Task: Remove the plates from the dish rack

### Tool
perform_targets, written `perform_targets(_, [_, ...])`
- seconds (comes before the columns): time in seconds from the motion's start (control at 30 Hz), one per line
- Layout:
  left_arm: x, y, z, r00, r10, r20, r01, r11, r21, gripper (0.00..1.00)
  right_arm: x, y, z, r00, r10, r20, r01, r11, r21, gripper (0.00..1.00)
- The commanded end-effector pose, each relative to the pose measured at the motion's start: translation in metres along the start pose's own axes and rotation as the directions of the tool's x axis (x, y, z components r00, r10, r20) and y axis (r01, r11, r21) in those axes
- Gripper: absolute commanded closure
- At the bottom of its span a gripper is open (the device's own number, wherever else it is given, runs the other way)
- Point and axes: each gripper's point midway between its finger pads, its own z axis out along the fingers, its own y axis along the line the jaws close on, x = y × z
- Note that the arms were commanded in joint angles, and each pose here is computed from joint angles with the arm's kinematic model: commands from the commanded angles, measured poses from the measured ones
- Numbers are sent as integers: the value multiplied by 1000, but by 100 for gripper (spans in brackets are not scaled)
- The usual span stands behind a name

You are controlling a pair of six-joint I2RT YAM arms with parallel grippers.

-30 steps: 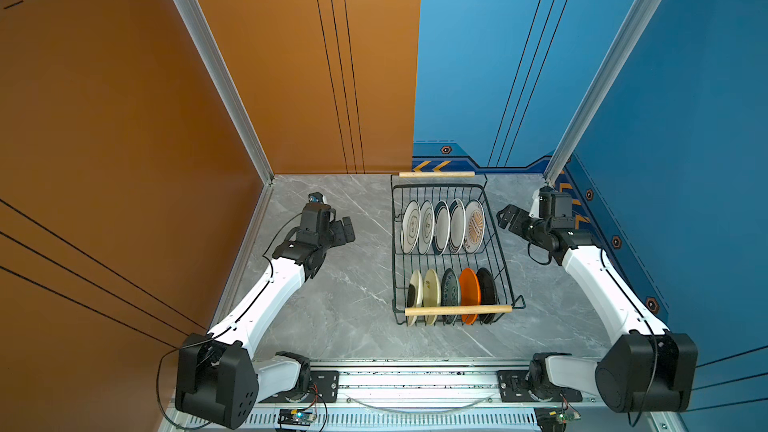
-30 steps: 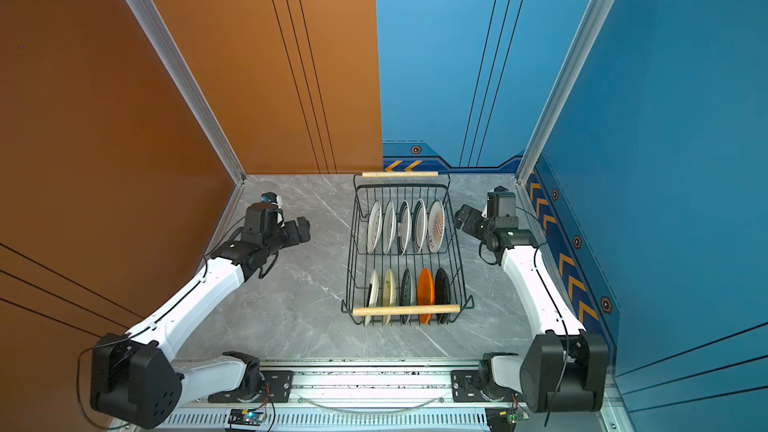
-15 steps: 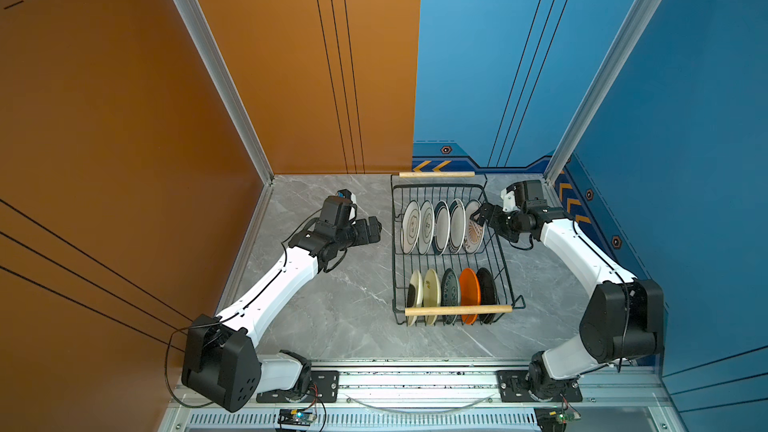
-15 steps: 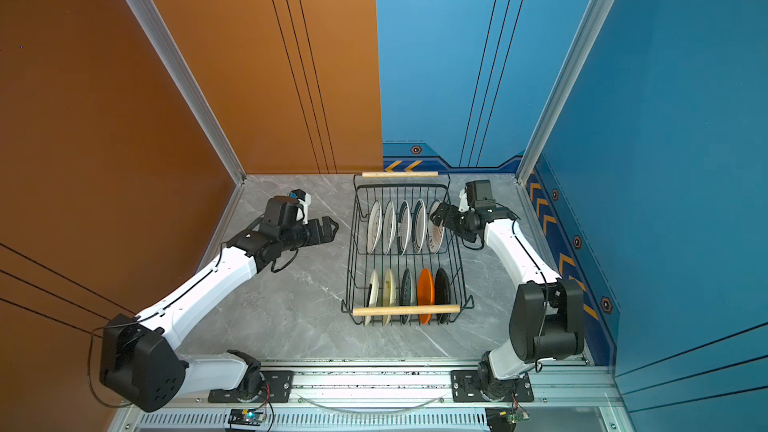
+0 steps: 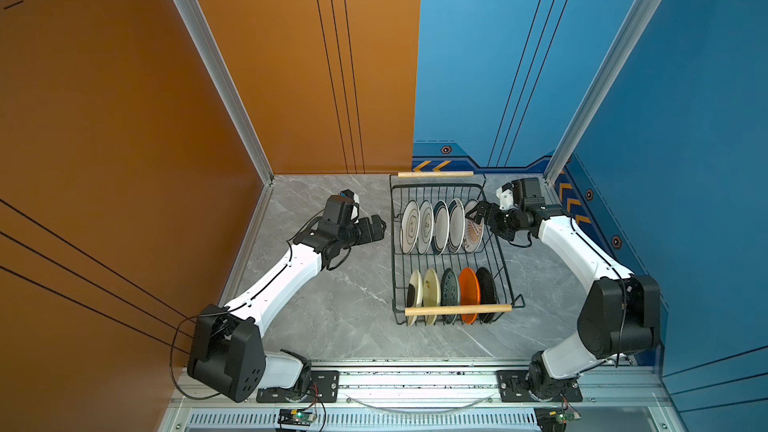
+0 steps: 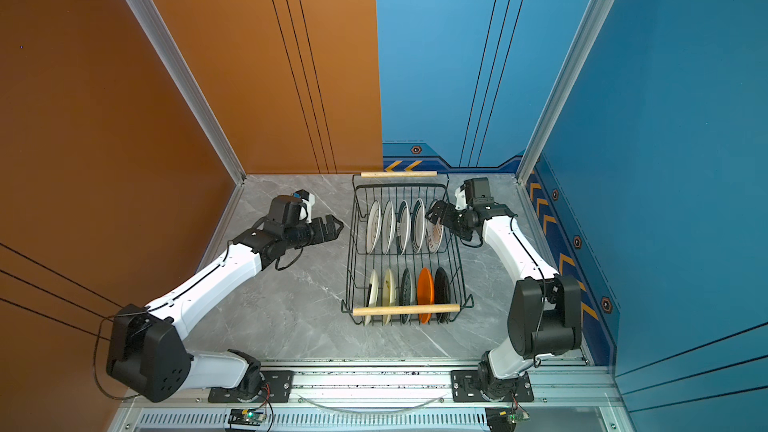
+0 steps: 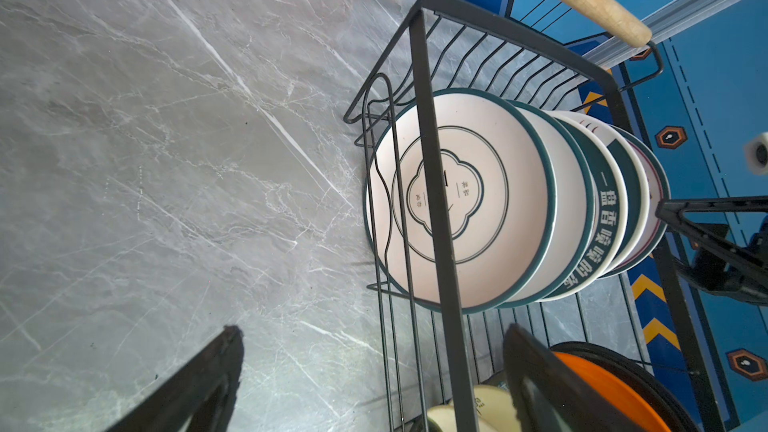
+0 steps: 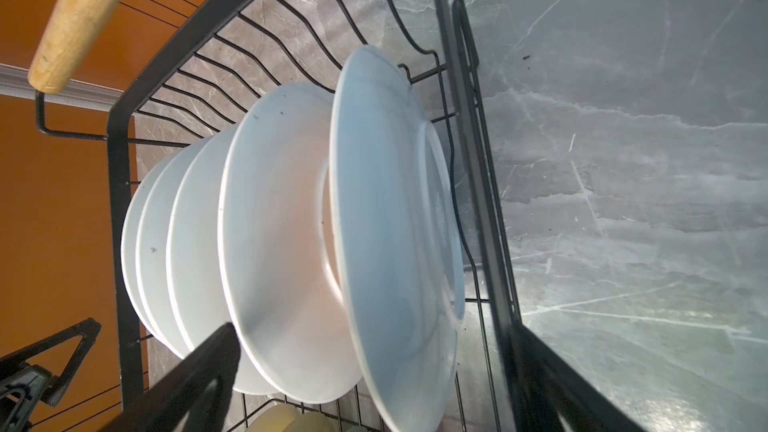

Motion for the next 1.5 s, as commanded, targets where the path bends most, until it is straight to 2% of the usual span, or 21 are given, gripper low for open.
perform_targets(0.0, [-4, 3, 2, 1000, -30, 4, 30, 999, 22, 2, 7, 35, 2, 999, -21, -50, 16, 995, -103, 3])
perform_targets(0.3, [-15, 34, -1, 998, -57, -9, 57, 997, -61, 2, 9, 68, 24, 993, -63, -102, 47, 987, -154, 3])
perform_targets(0.7, [-26, 76, -14, 991, -130, 28, 133, 982, -136, 2, 26, 140, 64, 973, -169, -157, 132, 966, -221, 4])
perform_targets(0.97, [-30, 90, -28, 985, -162, 52, 167, 977, -132, 2, 35, 172, 80, 964, -201, -176, 151, 953, -262, 4])
perform_targets(1.13, [-21, 100, -34, 984, -169, 51, 175, 973, -148, 2, 29, 171, 72, 969, -193, -152, 151, 957, -249, 3])
perform_targets(1.47, [-25, 105, -39, 982, -174, 74, 184, 969, -166, 2, -12, 110, 20, 990, -135, 35, 136, 990, -38, 0])
